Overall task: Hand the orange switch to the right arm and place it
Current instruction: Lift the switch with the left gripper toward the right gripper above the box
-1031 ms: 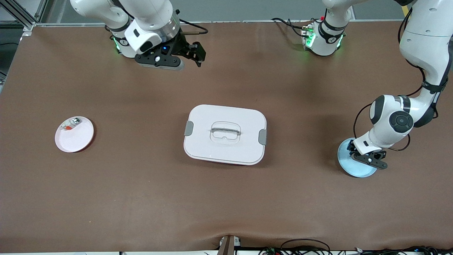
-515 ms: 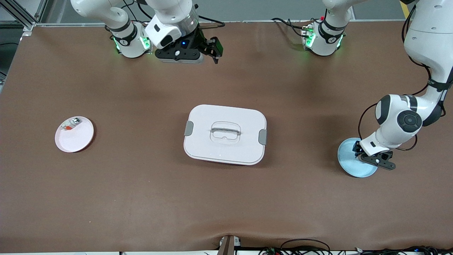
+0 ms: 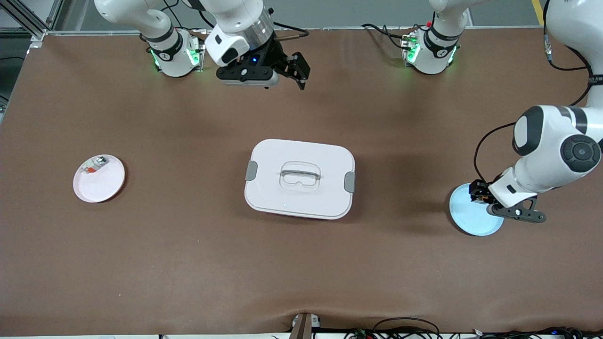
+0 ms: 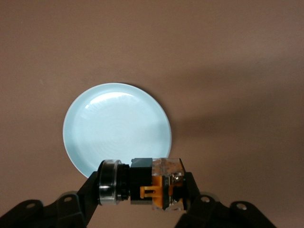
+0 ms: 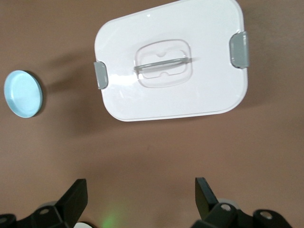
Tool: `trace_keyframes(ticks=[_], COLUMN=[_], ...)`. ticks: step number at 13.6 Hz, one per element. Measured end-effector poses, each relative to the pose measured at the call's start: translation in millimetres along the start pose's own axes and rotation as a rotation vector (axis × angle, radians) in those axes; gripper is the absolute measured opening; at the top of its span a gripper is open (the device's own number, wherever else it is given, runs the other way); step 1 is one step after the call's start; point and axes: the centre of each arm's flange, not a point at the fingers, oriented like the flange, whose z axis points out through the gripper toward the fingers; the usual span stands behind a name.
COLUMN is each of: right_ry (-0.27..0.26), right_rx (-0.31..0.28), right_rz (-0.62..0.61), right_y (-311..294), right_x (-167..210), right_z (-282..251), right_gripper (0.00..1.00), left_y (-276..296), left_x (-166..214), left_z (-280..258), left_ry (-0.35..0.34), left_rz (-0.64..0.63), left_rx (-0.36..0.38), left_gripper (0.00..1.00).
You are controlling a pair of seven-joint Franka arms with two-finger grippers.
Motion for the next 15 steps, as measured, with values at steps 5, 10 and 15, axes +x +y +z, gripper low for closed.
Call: trace_keyframes(ticks=[5,10,15], right_ry=[0.008,0.072,0.112], right_rx=[0.224,0.431,0.563], right_rz=[0.091,0.259,0.344], right_y=[-8,-13,-14], right_x=[-9,-18,-11], right_z=[9,21,11], right_gripper=[1.00,1.00,1.00], left_y=[37,108,186], left_x=[4,1,-9], left_z=[-67,-108,-138], left_ry=[-0.089,-0.188,-0.267], left_rz=[-0.226,-0.501,-0.746], left_rx=[-0.179,-0.270,-0.327], left_gripper=[0.73,0.73,0.73])
